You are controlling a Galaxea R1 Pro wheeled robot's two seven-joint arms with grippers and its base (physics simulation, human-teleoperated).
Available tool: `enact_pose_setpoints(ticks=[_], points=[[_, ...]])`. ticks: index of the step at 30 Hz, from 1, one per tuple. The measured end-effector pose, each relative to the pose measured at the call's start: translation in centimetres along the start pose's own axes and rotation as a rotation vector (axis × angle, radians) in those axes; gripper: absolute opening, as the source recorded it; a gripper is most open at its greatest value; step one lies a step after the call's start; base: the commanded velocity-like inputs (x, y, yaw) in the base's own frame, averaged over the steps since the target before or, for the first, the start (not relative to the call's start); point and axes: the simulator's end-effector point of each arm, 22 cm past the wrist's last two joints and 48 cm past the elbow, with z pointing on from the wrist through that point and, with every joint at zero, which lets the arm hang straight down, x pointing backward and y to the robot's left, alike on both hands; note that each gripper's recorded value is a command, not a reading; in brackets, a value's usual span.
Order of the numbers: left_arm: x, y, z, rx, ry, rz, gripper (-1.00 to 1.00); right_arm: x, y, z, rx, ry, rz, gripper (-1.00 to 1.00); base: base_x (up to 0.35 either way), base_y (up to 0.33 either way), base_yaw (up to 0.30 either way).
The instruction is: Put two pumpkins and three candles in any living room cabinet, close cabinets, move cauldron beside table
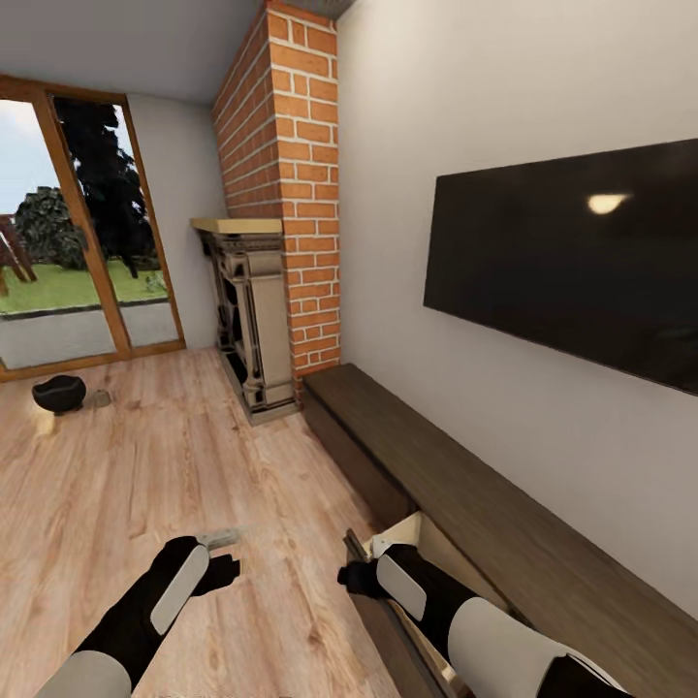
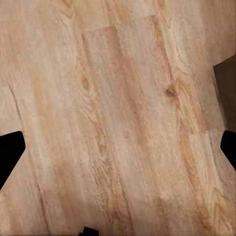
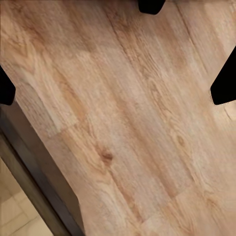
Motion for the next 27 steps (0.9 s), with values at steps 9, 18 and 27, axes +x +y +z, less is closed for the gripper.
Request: enact_pose_setpoints(ticks=[9, 18, 27], points=[[-1.9, 4.5, -1.2, -0.044, -0.008, -0.071, 1.0, -0.5, 0.4, -1.3, 0.004, 0.004, -0.007, 1.0, 0.0, 0.0, 0.287], [-0.3, 12.0, -1.0, -0.151, 0.061, -0.137, 1.0, -1.3, 0.5, -2.5, 0.017, -0.008, -0.025, 1.0, 0.0, 0.0, 0.287], [5.0, 17.0, 0.4, -0.251, 0.139, -0.231, 1.0, -2.8, 0.3, -3.4, 0.034, -0.07, -0.056, 1.0, 0.0, 0.0, 0.287]])
